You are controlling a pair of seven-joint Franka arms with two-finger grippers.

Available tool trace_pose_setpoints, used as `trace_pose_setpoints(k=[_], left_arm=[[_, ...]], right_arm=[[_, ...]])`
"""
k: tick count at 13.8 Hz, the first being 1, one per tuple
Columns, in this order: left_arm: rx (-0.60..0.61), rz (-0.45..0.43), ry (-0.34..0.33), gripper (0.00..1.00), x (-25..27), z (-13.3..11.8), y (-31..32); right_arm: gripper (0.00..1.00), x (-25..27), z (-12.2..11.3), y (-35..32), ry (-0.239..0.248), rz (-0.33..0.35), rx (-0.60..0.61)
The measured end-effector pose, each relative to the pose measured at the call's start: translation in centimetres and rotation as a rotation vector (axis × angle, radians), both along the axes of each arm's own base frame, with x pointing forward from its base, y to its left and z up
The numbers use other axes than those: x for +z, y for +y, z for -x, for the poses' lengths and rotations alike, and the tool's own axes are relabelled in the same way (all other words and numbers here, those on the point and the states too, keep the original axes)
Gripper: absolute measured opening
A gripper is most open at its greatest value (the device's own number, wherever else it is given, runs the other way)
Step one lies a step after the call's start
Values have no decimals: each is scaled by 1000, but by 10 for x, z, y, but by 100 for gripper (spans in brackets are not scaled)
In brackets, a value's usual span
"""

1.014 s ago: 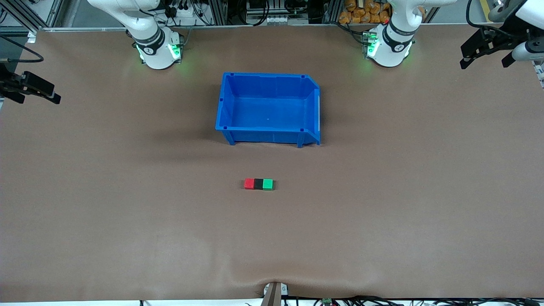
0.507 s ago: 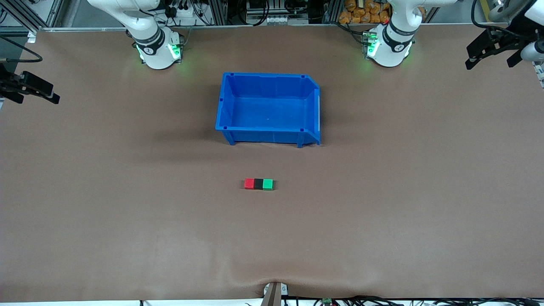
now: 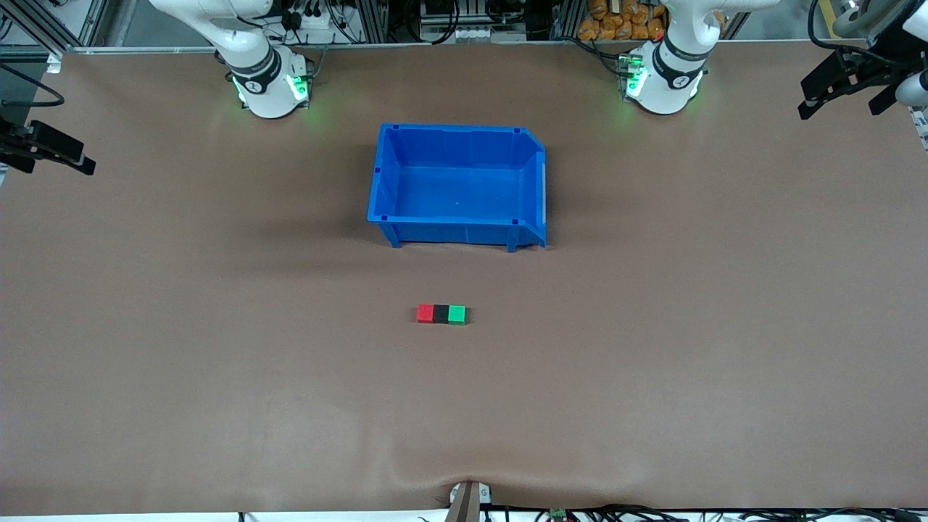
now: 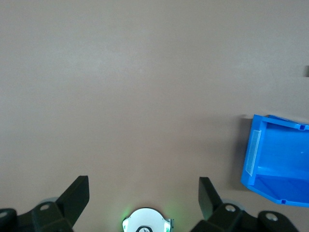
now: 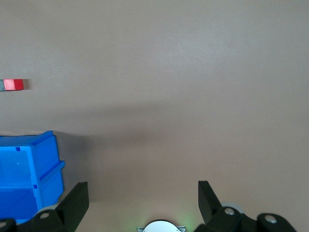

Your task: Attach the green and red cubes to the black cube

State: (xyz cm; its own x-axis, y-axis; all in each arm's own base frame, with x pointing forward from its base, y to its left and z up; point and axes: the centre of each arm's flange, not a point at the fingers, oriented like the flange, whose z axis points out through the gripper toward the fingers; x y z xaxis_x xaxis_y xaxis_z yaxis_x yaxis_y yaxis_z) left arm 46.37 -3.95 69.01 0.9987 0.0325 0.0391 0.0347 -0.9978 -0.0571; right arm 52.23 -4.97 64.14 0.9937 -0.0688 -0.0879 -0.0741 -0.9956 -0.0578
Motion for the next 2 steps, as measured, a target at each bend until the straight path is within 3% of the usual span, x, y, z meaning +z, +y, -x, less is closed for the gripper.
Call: trace_pose_setpoints(k=[2], left_arm=[[0,0,0,100,0,0,0]], right_arm=[[100,0,0,0,0,0,0]])
